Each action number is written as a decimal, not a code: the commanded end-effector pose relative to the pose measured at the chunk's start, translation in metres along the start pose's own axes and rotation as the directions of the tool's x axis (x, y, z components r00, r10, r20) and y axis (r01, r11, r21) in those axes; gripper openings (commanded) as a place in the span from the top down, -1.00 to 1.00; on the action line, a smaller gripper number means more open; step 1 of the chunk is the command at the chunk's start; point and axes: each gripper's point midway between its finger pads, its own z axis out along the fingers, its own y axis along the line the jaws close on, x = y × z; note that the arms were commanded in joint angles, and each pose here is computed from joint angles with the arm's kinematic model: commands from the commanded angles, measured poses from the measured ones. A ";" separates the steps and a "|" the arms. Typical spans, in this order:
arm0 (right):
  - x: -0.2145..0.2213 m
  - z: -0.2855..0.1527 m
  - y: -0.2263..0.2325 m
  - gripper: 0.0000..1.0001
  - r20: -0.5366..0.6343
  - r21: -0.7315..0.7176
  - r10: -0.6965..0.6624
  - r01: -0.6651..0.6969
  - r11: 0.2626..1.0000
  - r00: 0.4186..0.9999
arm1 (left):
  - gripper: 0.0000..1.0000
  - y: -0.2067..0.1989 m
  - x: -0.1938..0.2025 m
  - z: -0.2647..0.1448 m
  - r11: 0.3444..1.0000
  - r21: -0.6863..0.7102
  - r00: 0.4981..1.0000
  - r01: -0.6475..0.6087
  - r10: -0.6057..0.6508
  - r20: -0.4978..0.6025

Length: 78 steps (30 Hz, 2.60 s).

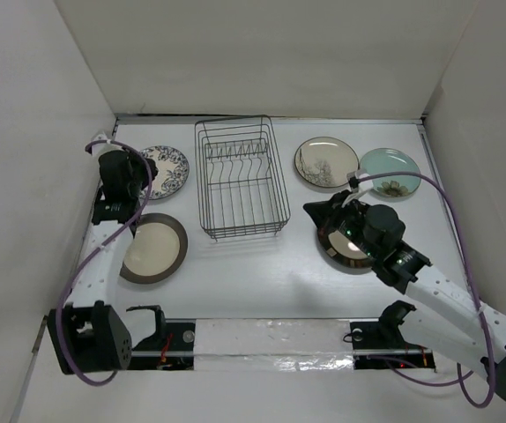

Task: Load the plates into the dish rack

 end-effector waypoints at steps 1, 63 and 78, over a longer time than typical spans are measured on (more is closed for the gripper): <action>-0.013 -0.004 0.011 1.00 0.057 -0.049 -0.007 0.010 0.999 0.998 | 0.60 0.020 -0.030 0.020 0.997 -0.072 0.998 0.034 -0.030 0.048; -0.016 -0.002 0.006 0.86 0.047 -0.005 -0.006 0.007 1.000 0.999 | 1.00 0.139 0.021 0.147 0.960 -0.153 0.965 0.233 -0.247 -0.083; -0.033 0.008 0.027 0.38 0.058 -0.062 0.027 -0.024 0.998 0.998 | 1.00 0.093 -0.052 0.112 0.963 0.092 0.960 0.252 -0.261 0.104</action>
